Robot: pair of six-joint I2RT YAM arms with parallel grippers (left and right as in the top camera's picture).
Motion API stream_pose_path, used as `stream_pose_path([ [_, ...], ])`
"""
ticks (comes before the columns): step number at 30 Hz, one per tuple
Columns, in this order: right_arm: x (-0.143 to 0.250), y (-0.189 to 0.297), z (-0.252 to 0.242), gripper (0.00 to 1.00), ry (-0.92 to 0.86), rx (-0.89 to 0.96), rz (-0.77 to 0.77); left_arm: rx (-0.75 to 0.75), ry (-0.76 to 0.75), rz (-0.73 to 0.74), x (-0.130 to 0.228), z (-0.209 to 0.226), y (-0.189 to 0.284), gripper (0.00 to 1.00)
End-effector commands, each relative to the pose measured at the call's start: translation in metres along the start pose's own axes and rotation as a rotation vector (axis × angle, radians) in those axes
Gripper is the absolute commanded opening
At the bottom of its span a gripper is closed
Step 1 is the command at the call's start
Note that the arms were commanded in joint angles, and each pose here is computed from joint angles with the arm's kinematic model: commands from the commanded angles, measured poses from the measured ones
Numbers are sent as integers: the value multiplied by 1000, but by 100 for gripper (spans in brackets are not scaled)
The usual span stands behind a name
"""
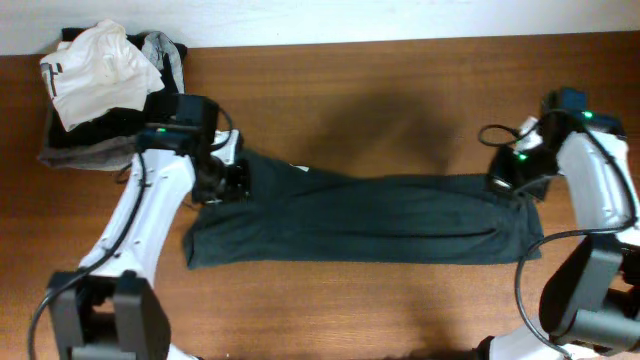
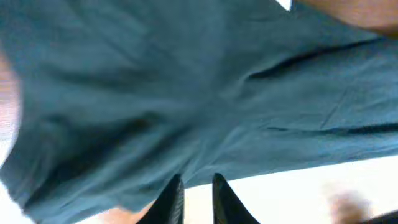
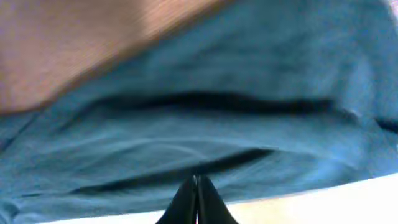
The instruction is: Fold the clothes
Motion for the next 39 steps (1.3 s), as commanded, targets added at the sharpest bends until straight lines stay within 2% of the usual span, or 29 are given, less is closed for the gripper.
stream_pose_path([
  [1,0,-25,14,4,12,-5,22,-21,0,113,-7,0,-44,6],
  [3,4,-30,11,4,-4,26,37,-57,19,157,-10,6,-63,1],
  [6,10,-53,1,4,17,86,30,-162,43,187,-16,21,-89,1],
  [10,22,-82,-21,4,-50,132,6,-184,85,207,-22,29,-111,2],
  [13,31,-94,-49,4,-140,132,18,-201,89,197,-24,33,-111,9],
  [18,31,-105,-89,4,-275,127,4,-241,125,132,-37,51,-107,14],
  [23,20,-95,-110,4,-358,146,-84,-249,287,4,-65,93,-96,19],
  [26,18,-91,-115,4,-385,183,-100,-229,319,-55,-77,108,-91,20],
  [29,7,-81,-110,4,-368,118,-144,-216,334,-99,-91,115,-76,21],
  [31,-5,-54,-105,4,-339,110,-173,-208,342,-130,-103,113,-55,26],
  [32,-9,-37,-103,6,-323,118,-182,-203,344,-145,-109,110,-43,32],
  [33,-11,-18,-102,15,-327,135,-191,-200,346,-157,-113,108,-33,34],
  [34,-14,9,-101,37,-336,149,-209,-194,345,-172,-118,103,-17,34],
  [35,-14,28,-103,65,-335,156,-226,-191,343,-179,-121,99,-4,36],
  [36,-12,44,-106,84,-338,162,-233,-190,343,-182,-122,96,6,40],
  [37,-10,54,-111,98,-340,166,-233,-190,343,-181,-123,94,12,47],
  [39,-1,58,-128,99,-314,179,-217,-195,346,-167,-121,92,19,69],
])
Point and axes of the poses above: each gripper's point midway between its finger pads, its own y axis back along the fingers, its own z axis along the line the jaws close on, x = y × z, the point moved 10 cm from there along y, back along the fingers, and after that the axes turned 15 degrees about y, right-handed, at the moved point
